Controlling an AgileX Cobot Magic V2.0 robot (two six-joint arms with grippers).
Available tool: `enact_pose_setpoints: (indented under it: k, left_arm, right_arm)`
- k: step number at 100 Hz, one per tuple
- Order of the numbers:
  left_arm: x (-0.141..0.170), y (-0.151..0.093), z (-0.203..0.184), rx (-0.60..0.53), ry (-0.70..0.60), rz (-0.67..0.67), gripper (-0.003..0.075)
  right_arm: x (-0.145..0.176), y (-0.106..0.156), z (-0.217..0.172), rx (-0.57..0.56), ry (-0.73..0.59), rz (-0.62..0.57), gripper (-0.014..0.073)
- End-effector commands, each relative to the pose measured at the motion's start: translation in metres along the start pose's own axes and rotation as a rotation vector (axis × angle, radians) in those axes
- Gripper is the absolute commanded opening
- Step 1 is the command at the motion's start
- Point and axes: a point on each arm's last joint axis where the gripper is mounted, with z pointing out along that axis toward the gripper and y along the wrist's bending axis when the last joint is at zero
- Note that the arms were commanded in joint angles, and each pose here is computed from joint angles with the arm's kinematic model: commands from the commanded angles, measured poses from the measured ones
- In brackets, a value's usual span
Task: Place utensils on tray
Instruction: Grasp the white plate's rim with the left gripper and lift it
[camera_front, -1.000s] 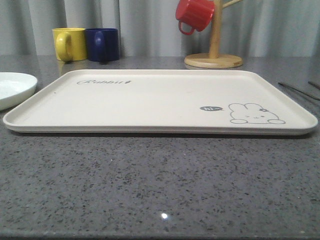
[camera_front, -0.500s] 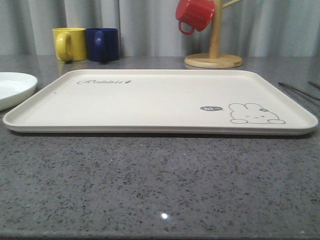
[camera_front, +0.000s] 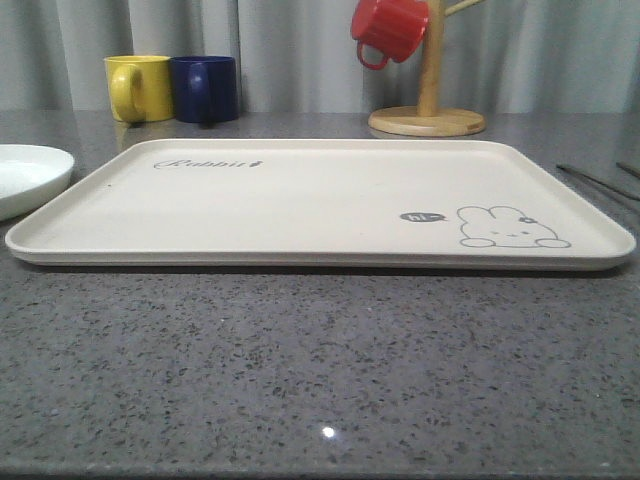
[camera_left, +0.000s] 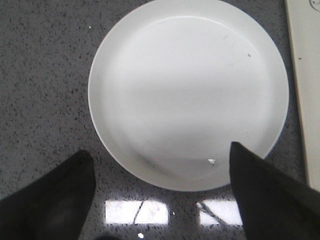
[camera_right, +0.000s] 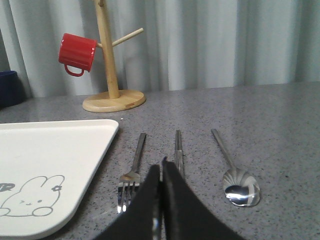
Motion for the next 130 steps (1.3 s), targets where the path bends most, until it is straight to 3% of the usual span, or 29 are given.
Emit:
enact_pose_setpoints:
  k: [1, 31, 68, 130]
  left_arm:
    - [-0.025, 0.004, -0.005, -0.026, -0.043, -0.002, 0.0515]
    - [-0.059, 0.031, 0.040, -0.078, 0.186, 0.023, 0.0515]
    - [-0.059, 0.066, 0.083, -0.023, 0.266, -0.079, 0.0515]
    - [-0.053, 0.064, 0.136, 0.021, 0.369, -0.070, 0.0495]
  right_arm:
    - [-0.014, 0.002, -0.002, -0.013, -0.116, -0.015, -0.0068]
    - [-0.014, 0.002, -0.002, -0.013, -0.116, -0.015, -0.0068]
    - [-0.014, 0.002, -0.002, -0.013, -0.116, -0.015, -0.0068]
    - [-0.014, 0.002, -0.002, -0.013, -0.116, -0.015, -0.0068]
